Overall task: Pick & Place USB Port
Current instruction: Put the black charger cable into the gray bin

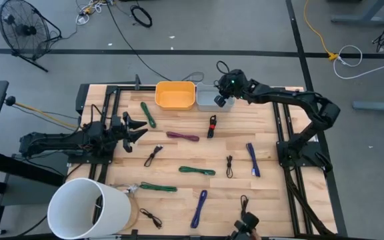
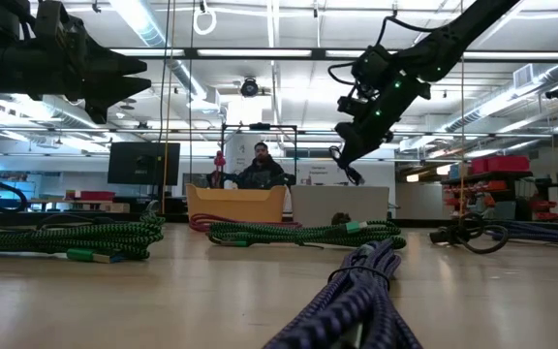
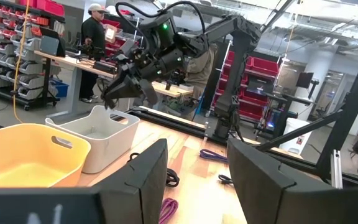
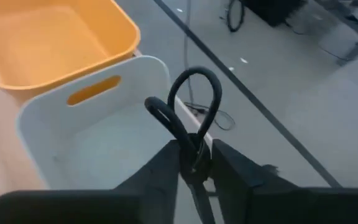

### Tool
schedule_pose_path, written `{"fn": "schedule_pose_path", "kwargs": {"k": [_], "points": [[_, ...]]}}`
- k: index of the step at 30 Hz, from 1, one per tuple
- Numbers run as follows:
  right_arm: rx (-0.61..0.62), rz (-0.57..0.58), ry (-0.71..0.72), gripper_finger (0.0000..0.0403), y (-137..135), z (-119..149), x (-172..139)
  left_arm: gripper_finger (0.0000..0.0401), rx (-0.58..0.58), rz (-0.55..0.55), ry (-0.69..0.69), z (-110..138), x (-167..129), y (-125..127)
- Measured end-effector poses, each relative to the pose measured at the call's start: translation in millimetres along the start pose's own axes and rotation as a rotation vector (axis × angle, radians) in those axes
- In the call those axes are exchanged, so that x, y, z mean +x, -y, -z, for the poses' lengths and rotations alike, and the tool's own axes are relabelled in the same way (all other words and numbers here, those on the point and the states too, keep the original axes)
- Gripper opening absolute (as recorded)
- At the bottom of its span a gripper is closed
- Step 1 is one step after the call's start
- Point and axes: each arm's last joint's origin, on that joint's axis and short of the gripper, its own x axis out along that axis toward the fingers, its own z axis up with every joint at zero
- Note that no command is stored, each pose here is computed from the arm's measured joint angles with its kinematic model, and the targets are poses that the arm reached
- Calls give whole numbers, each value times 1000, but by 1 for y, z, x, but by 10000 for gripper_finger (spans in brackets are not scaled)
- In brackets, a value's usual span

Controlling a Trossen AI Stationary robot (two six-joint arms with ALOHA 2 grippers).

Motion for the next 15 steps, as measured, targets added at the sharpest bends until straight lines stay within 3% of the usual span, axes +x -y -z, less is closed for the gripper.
{"fn": "schedule_pose_path", "kwargs": {"k": [8, 15], "points": [[2, -33, 10, 176, -1, -1, 0, 174, 0, 0, 0, 0, 0, 0], [4, -48, 7, 187, -1, 0, 0, 174, 0, 0, 0, 0, 0, 0]]}}
